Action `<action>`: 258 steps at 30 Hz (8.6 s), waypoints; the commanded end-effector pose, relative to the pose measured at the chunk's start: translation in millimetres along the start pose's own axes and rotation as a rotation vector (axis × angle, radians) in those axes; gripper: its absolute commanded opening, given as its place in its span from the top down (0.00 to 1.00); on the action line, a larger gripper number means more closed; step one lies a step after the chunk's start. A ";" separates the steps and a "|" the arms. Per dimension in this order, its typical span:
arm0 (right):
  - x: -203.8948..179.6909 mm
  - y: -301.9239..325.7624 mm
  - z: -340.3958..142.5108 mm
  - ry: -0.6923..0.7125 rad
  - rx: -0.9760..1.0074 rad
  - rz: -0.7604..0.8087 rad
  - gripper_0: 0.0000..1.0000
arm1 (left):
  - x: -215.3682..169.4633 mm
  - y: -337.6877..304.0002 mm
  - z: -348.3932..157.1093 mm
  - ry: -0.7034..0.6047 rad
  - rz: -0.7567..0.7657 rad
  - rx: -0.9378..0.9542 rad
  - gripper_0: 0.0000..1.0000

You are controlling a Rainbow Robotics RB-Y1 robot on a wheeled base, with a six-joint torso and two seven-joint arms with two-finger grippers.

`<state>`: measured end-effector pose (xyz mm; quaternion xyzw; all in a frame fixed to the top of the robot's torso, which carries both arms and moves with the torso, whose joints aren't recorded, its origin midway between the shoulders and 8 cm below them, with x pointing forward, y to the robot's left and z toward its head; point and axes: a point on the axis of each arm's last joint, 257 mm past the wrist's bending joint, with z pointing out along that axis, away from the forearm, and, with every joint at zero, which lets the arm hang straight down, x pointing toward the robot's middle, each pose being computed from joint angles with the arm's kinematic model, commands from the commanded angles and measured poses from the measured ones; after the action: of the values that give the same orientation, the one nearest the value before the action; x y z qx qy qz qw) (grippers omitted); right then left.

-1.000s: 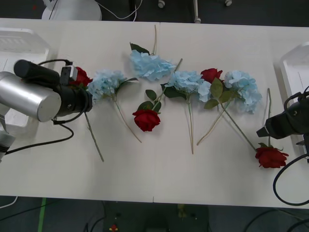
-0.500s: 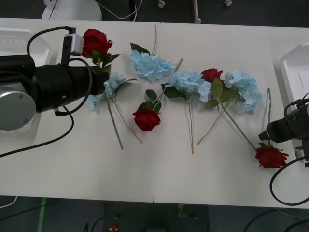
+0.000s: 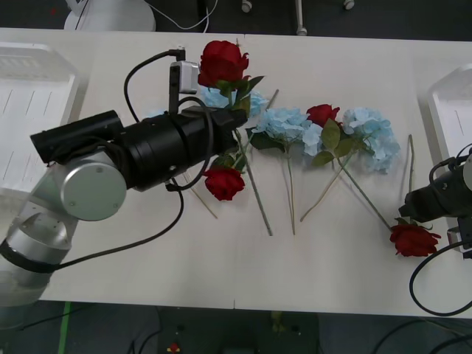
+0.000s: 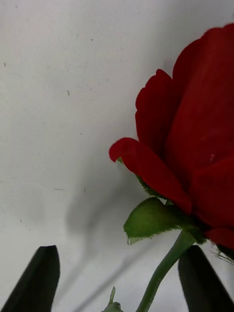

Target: Put the red flowers into the right box and the blue flowers into the left box

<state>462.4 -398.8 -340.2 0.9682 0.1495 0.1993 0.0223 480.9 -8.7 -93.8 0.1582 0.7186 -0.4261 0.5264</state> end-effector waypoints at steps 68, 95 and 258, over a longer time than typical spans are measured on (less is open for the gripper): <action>152.3 243.3 -161.7 -0.806 -0.357 -3.036 1.00 | -21.5 -35.4 37.1 -0.105 -0.030 0.092 1.00; 115.0 256.8 -96.1 -1.051 -0.162 -3.133 0.14 | -22.9 -36.8 37.0 -0.111 -0.034 0.097 1.00; -32.1 249.5 -100.8 -0.725 -0.019 -2.702 1.00 | 93.8 250.3 -45.6 0.398 -0.288 -0.946 0.38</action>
<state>446.7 -654.5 -244.3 0.0776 0.9438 -0.2374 0.2166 568.6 174.4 -306.7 -0.1473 0.9376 -0.0843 0.3033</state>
